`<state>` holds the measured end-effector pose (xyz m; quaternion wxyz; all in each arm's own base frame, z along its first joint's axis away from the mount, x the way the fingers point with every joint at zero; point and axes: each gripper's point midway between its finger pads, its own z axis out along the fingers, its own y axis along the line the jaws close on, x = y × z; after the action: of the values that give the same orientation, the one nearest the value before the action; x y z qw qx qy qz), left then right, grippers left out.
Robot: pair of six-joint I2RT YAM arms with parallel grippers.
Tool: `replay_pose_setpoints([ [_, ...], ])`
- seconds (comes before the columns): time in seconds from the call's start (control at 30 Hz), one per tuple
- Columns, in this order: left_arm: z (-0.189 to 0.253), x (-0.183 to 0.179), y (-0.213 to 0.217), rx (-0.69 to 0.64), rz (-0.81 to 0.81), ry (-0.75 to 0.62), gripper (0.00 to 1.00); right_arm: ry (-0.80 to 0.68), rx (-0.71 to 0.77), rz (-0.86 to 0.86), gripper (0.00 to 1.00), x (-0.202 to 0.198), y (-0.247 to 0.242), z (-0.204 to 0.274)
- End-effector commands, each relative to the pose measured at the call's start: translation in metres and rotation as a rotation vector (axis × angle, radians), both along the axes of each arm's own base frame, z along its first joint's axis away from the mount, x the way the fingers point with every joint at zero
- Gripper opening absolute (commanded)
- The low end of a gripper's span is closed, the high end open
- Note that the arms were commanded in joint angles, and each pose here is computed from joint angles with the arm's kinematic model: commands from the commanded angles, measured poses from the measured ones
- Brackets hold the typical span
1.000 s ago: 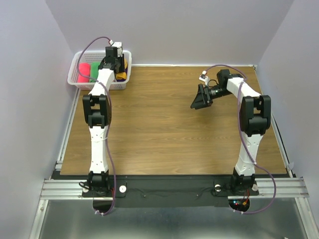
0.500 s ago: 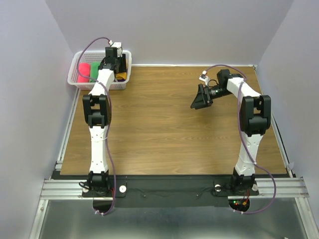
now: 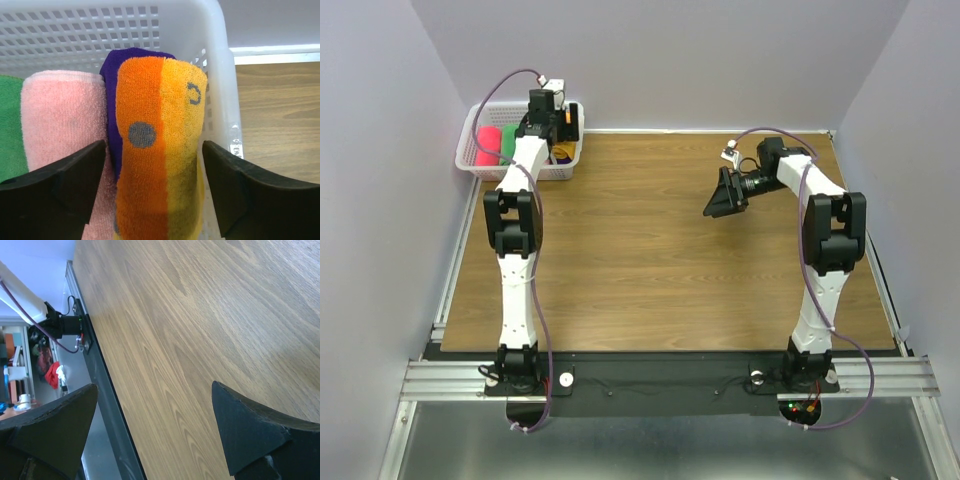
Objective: Roll the towels
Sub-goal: Place the rolled towel into the container
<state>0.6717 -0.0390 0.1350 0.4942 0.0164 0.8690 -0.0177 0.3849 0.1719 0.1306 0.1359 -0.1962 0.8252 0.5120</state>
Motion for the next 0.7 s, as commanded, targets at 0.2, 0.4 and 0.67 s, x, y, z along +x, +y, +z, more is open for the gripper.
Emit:
replay_pose_setpoints([
  [0.2, 0.167, -0.022, -0.007, -0.005, -0.056, -0.273, 0.95, -0.102, 0.028, -0.003, 1.00, 0.003, 0.000, 0.035],
  [0.4, 0.211, -0.056, -0.016, 0.032, -0.123, -0.292, 0.99, -0.153, -0.027, -0.025, 1.00, 0.008, -0.005, 0.047],
  [0.67, 0.204, -0.150, -0.026, 0.049, -0.226, -0.131, 0.99, -0.284, -0.250, -0.269, 1.00, 0.014, -0.034, 0.074],
])
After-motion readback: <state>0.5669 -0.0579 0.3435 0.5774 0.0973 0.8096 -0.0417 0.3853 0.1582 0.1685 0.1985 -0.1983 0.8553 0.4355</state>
